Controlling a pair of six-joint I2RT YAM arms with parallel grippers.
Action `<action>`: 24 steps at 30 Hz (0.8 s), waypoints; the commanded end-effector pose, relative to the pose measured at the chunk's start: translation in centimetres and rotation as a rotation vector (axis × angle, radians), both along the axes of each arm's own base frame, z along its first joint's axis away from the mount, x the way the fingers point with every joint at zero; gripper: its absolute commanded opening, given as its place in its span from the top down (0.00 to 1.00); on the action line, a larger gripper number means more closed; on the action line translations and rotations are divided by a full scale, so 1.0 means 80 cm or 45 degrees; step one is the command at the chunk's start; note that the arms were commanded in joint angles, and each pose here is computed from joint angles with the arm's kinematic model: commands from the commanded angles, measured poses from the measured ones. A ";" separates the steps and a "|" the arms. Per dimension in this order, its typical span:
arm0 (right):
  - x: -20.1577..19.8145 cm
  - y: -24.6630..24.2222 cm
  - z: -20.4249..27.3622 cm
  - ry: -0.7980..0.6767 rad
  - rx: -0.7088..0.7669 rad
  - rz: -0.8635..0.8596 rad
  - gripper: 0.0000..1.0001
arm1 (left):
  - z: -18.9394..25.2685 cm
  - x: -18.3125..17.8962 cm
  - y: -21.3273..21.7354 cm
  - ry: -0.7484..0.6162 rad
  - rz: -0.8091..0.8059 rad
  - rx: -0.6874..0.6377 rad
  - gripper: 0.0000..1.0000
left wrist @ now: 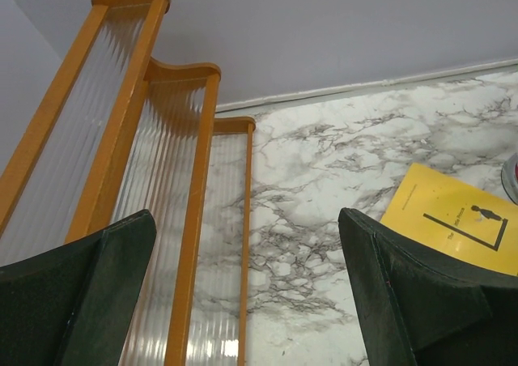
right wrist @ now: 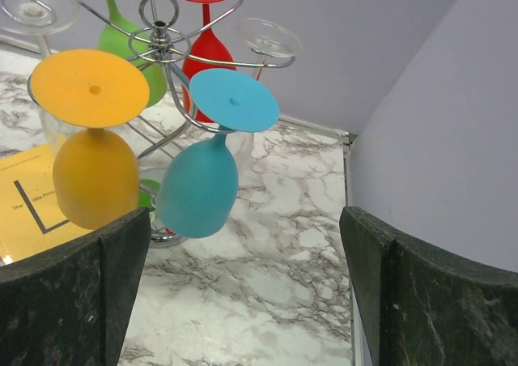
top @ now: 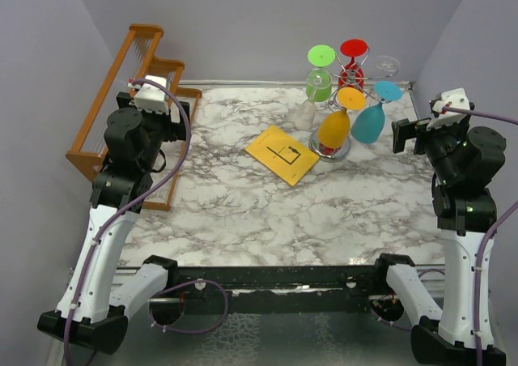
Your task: Place the wine glass upside down on the wine glass rack
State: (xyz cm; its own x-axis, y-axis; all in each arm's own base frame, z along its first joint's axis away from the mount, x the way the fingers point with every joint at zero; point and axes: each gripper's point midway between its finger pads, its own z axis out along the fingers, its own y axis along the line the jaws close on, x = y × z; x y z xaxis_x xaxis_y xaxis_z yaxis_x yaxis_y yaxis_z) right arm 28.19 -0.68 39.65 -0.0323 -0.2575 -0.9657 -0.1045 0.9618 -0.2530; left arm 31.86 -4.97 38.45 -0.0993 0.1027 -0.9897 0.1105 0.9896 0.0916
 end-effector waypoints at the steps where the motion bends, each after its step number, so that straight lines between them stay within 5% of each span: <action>1: -0.008 0.006 0.008 -0.020 0.015 0.031 0.00 | 0.029 -0.014 0.001 -0.067 -0.029 -0.026 0.01; 24: -0.008 0.007 0.010 -0.016 0.015 0.037 0.00 | 0.027 -0.010 -0.008 -0.051 -0.084 -0.014 0.01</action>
